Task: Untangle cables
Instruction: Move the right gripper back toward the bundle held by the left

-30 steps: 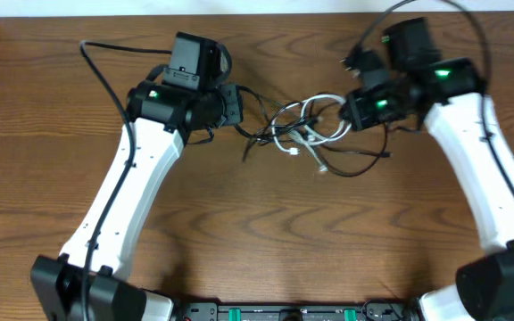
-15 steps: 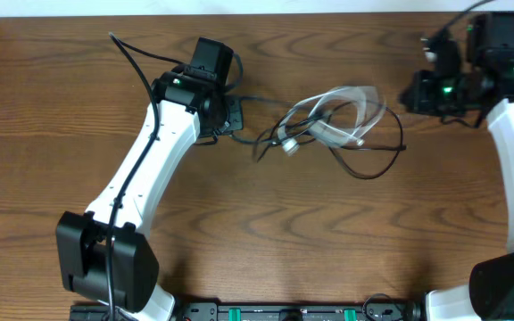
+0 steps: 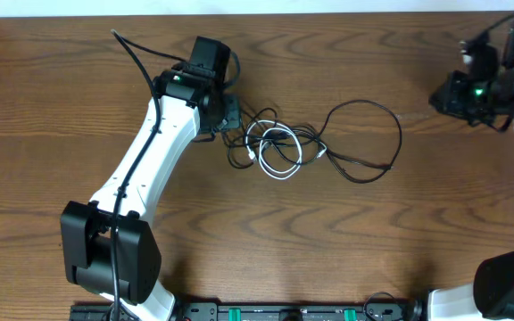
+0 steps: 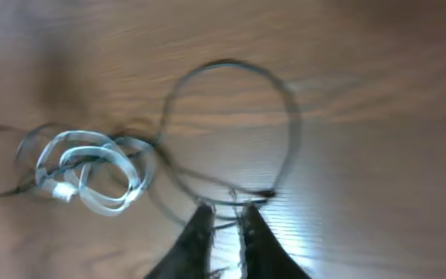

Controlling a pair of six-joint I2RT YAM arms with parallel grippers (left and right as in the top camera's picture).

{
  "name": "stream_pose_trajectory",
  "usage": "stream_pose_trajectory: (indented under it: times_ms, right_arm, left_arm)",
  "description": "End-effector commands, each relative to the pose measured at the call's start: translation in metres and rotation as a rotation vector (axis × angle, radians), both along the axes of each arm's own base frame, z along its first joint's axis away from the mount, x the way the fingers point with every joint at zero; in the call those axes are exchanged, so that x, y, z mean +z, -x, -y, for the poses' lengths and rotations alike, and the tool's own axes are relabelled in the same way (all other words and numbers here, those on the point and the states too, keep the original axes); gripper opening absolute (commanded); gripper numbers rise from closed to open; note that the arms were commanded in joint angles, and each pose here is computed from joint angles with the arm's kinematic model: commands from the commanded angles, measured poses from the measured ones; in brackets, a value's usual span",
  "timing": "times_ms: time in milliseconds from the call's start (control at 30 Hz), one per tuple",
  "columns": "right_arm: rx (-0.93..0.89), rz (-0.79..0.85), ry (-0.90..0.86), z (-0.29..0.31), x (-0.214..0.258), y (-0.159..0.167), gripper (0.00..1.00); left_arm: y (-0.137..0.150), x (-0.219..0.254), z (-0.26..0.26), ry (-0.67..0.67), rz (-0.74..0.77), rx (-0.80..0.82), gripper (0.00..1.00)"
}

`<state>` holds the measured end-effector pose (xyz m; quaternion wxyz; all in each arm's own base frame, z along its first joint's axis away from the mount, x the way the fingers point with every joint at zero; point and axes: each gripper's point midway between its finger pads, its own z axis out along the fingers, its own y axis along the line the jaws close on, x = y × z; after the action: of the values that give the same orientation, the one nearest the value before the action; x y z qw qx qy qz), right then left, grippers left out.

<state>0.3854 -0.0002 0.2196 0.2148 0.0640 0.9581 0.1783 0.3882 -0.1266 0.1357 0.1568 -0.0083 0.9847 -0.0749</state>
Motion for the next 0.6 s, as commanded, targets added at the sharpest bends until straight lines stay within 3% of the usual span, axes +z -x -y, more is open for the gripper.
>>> stream_pose_trajectory:
  times_ms: [0,100,200,400,567]
  right_arm:
    - [0.266,0.091,-0.058,-0.056,0.014,0.001,0.31]
    - [0.387,0.106,-0.044,-0.088,0.008,0.001,0.52]
    - [0.526,0.128,-0.027,-0.124,0.002,0.003,0.62]
    - [0.776,0.161,0.014,-0.176,-0.023,0.007,0.69]
    - [0.849,0.168,0.017,-0.199,-0.044,0.001,0.70]
  left_arm:
    - [0.010,0.007,0.043,0.212,-0.013,-0.212,0.08]
    - [0.005,0.027,0.055,0.276,0.039,-0.257,0.08]
    - [-0.001,0.056,0.058,0.294,0.112,-0.267,0.08]
    - [0.010,0.123,0.062,0.367,0.256,-0.295,0.08]
    - [0.026,0.147,0.058,0.382,0.291,-0.287,0.08]
